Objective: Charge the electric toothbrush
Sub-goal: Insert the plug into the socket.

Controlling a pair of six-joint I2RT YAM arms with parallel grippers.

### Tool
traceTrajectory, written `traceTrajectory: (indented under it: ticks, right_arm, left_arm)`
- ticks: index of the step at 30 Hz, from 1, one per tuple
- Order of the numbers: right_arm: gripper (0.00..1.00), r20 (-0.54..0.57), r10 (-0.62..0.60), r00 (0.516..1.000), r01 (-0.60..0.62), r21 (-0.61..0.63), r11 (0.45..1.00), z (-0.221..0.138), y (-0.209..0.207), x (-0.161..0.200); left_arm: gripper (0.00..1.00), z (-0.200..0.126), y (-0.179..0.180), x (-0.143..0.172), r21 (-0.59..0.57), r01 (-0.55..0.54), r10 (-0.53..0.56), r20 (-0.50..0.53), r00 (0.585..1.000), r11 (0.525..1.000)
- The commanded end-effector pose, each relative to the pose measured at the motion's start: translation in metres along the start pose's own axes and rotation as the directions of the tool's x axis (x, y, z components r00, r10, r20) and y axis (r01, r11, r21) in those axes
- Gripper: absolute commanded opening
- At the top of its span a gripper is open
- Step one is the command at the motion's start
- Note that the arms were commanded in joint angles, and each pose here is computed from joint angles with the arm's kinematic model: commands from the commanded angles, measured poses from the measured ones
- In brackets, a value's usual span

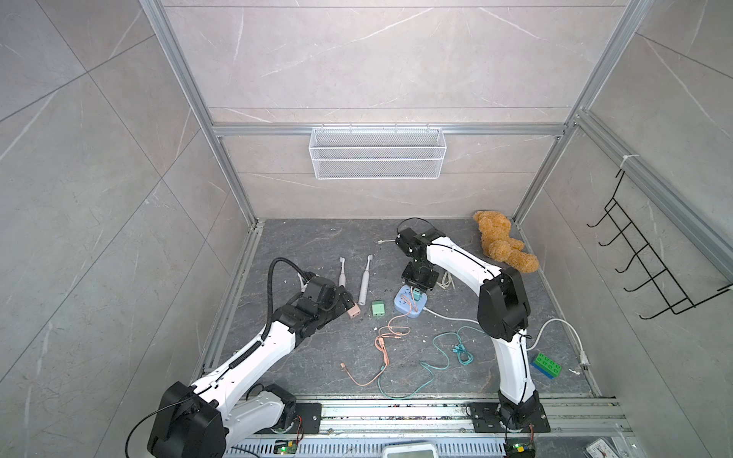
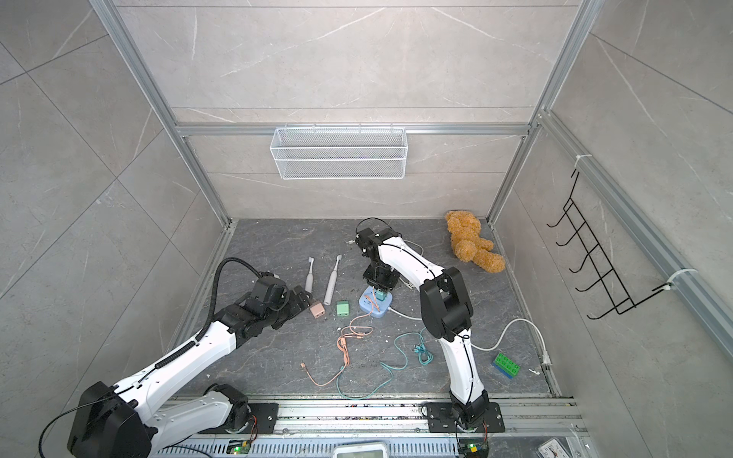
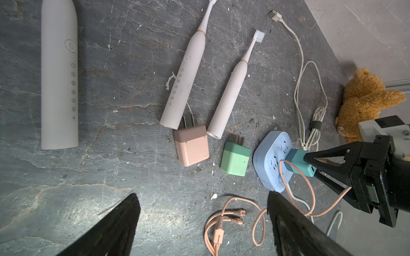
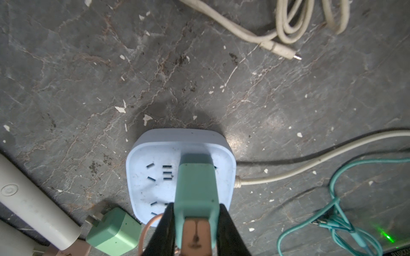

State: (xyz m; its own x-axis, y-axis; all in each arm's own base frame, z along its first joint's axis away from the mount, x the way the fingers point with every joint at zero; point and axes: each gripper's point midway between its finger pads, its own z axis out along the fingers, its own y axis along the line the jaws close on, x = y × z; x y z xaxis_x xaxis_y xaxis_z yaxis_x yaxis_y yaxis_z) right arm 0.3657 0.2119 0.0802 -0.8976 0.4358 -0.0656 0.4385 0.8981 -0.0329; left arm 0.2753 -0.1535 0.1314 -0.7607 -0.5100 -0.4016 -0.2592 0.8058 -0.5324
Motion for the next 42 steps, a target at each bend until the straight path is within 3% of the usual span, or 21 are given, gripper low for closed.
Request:
traceTrajectory:
  ticks: [1, 3, 8, 16, 20, 23, 28, 32, 34, 35, 38, 40, 42]
  right_arm:
    - [0.00, 0.027, -0.123, 0.992, 0.120, 0.094, 0.988, 0.000, -0.012, -0.012]
    - [0.00, 0.033, -0.158, 0.987, 0.153, 0.112, 0.982, -0.007, -0.012, -0.017]
    - [0.00, 0.053, -0.197, 0.979, 0.196, 0.027, 0.980, -0.025, -0.002, -0.016]
    - [0.44, 0.091, -0.221, 0.971, 0.229, -0.088, 0.969, -0.060, 0.003, -0.011]
    - [0.60, 0.114, -0.236, 0.965, 0.250, -0.133, 0.959, -0.077, 0.003, -0.008]
    - [0.67, 0.112, -0.259, 0.959, 0.275, -0.164, 0.947, -0.086, 0.002, -0.003]
    - [0.70, 0.179, -0.315, 0.932, 0.352, -0.242, 0.904, -0.120, -0.001, 0.005]
    - [0.72, 0.262, -0.405, 0.876, 0.480, -0.392, 0.785, -0.142, 0.004, 0.028]
    - [0.73, 0.310, -0.452, 0.836, 0.549, -0.473, 0.690, -0.150, 0.010, 0.050]
    - [0.73, 0.334, -0.460, 0.823, 0.568, -0.467, 0.678, -0.151, 0.008, 0.054]
    - [0.73, 0.459, -0.528, 0.715, 0.699, -0.450, 0.555, -0.160, 0.017, 0.087]
    - [0.73, 0.552, -0.607, 0.572, 0.818, -0.440, 0.371, -0.164, 0.036, 0.143]
    - [0.73, 0.616, -0.586, 0.527, 0.848, -0.424, 0.317, -0.155, 0.048, 0.168]
  left_arm:
    - [0.92, -0.007, -0.014, -0.009, 0.038, -0.005, 0.004, 0.017, 1.000, 0.999]
    - [0.92, -0.008, -0.015, -0.009, 0.044, -0.003, 0.003, 0.018, 1.000, 0.999]
    - [0.92, -0.010, -0.013, -0.010, 0.036, 0.000, -0.001, 0.026, 1.000, 0.999]
    - [0.93, -0.017, -0.008, -0.013, 0.019, -0.008, 0.007, 0.050, 0.999, 1.000]
    - [0.93, -0.020, -0.005, -0.014, 0.010, -0.014, 0.014, 0.061, 0.998, 1.000]
    - [0.93, -0.022, -0.003, -0.015, 0.002, -0.019, 0.019, 0.072, 0.997, 1.000]
    - [0.93, -0.029, 0.009, -0.021, -0.047, -0.014, 0.019, 0.109, 0.994, 0.999]
    - [0.94, -0.038, 0.026, -0.031, -0.074, 0.048, -0.036, 0.155, 0.987, 0.996]
    - [0.94, -0.043, 0.035, -0.037, -0.074, 0.100, -0.086, 0.169, 0.982, 0.992]
    - [0.94, -0.043, 0.039, -0.039, -0.080, 0.120, -0.105, 0.171, 0.980, 0.990]
    - [0.94, -0.045, 0.053, -0.043, -0.108, 0.183, -0.164, 0.164, 0.973, 0.977]
    - [0.94, -0.045, 0.059, -0.045, -0.112, 0.221, -0.203, 0.150, 0.968, 0.969]
    - [0.94, -0.046, 0.065, -0.047, -0.115, 0.248, -0.231, 0.145, 0.962, 0.962]
